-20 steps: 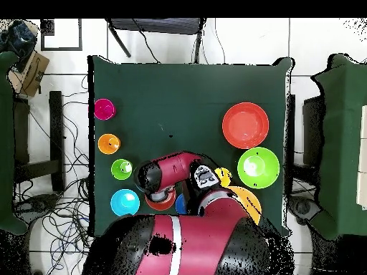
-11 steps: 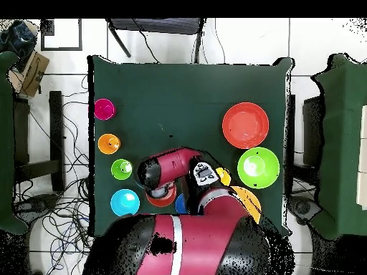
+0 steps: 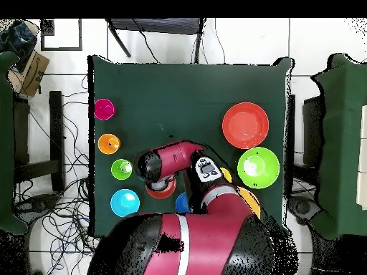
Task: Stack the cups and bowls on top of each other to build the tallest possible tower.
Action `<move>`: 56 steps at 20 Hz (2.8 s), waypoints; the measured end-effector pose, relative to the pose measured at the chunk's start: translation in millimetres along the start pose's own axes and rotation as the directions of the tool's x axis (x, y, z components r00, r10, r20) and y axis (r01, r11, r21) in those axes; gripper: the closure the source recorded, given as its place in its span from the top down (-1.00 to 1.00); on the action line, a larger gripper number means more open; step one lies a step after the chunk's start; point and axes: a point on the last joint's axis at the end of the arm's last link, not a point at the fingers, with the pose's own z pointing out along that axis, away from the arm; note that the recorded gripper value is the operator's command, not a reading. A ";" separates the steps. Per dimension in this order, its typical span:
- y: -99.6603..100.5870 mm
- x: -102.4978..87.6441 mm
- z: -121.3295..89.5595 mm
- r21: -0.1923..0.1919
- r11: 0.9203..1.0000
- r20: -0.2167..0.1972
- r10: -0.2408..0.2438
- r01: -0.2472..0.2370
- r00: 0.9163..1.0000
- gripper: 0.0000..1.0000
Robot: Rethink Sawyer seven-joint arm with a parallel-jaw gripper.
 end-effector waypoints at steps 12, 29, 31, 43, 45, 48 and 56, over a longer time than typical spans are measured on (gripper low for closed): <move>-17.1 -53.5 -27.7 -0.029 0.999 0.117 0.039 -0.035 0.992 1.00; -25.0 -97.9 -67.5 -0.027 0.999 0.233 0.046 -0.041 0.971 1.00; -25.7 -98.6 -72.4 -0.023 0.999 0.241 0.044 -0.040 0.969 1.00; -41.2 -103.0 -86.2 -0.039 0.997 0.266 0.068 -0.060 0.961 1.00; -44.3 -102.6 -84.7 -0.042 0.997 0.265 0.073 -0.064 0.962 1.00; -51.8 -102.2 -80.9 -0.036 0.997 0.265 0.072 -0.065 0.961 1.00; -56.1 -100.9 -69.6 -0.016 0.999 0.262 0.051 -0.048 0.964 1.00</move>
